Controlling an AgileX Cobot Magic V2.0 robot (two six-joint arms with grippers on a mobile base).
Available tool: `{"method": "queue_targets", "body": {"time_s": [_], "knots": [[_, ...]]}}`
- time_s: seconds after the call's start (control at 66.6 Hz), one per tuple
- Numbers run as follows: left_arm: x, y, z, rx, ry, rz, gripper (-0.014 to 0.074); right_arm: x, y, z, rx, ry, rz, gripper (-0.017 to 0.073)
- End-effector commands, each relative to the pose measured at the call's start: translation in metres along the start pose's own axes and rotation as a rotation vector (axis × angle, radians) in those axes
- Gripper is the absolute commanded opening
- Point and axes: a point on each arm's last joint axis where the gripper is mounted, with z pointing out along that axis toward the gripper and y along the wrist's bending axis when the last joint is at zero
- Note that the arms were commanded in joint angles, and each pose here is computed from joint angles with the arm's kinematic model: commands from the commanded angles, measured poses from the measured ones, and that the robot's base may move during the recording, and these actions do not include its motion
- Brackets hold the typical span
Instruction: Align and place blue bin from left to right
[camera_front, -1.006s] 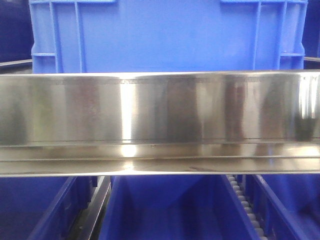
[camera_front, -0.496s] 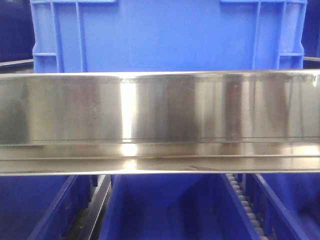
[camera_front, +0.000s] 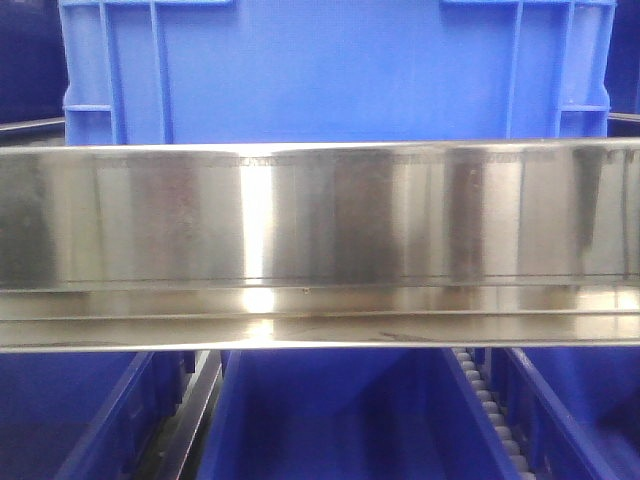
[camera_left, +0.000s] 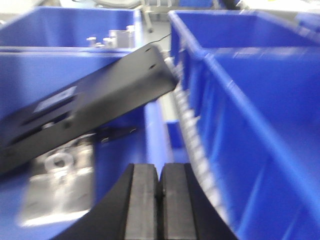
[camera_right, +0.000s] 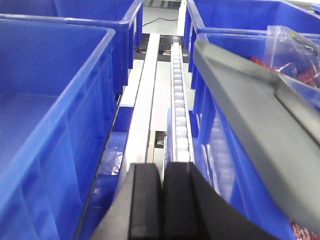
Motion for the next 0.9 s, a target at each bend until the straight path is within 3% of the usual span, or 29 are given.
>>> {"method": "queue_targets", "body": {"time_s": [0.0,0.195,0.421,0.721,0.886], "knots": [[-0.015,-0.004,-0.001,0.03,-0.102,-0.059,-0.0111,-0.015,0.001,0.002,-0.004,-0.006,-0.007,-0.0066],[-0.025,-0.003,-0.003,0.021,-0.186,-0.056,-0.0111,-0.036,0.0,0.02,-0.007,0.039,-0.007,-0.0066],[-0.033,-0.007,0.007,0.046,-0.117,-0.05,-0.0111,-0.057,0.003,0.049,-0.018,0.105,0.011,-0.0066],[-0.064,-0.041,0.058,0.153,-0.048,0.021,-0.0111,-0.084,0.03,0.1,-0.073,0.164,0.057,-0.0066],[-0.072,-0.054,0.098,0.169,0.031,-0.035,-0.0111,-0.092,0.05,0.129,-0.017,0.257,0.023,-0.0066]]}}
